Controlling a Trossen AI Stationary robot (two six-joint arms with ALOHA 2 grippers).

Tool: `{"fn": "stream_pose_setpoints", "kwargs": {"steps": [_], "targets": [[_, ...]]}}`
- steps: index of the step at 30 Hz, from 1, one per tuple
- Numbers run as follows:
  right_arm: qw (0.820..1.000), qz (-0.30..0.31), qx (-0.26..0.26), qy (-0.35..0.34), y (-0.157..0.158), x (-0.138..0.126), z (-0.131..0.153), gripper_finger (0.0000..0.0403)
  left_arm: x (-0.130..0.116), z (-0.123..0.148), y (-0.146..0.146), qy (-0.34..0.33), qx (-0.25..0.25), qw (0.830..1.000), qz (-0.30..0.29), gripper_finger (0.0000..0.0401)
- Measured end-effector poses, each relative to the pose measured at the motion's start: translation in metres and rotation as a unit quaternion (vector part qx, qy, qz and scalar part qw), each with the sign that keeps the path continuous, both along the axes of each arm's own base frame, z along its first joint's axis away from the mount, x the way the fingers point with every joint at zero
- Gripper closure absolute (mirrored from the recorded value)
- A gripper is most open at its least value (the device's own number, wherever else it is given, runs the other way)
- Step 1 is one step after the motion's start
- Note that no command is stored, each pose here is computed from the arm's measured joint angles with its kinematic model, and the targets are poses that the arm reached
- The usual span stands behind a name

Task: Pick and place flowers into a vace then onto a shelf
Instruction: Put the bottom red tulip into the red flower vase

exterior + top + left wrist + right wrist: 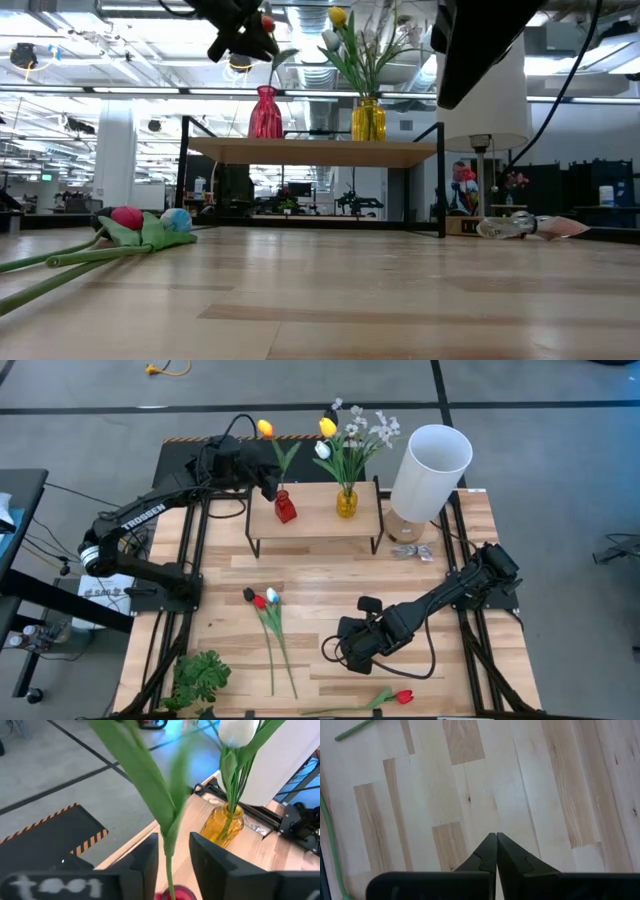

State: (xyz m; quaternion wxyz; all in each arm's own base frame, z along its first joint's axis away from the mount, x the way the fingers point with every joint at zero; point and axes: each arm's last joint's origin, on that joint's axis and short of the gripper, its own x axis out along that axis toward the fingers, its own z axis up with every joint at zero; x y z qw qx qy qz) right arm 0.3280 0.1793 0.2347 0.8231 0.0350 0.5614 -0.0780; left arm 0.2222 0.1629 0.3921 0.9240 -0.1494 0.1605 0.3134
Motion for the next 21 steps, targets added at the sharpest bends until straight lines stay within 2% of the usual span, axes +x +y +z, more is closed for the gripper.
{"fn": "stream_pose_setpoints", "kwargs": {"steps": [7,16,21], "targets": [[1.000,0.004,0.010,0.006,0.001,0.000,0.000,0.0402,-0.005,-0.003,-0.004,0.025,-0.020,0.999,-0.001,0.0265],[1.000,0.004,0.010,0.006,0.001,-0.001,0.000,0.0402,-0.032,0.012,-0.024,0.019,-0.019,1.000,-0.001,0.0252],[1.000,0.004,0.013,0.002,0.001,0.000,0.000,0.0402,-0.055,0.019,-0.043,0.005,-0.067,0.998,-0.019,0.0252]]}}
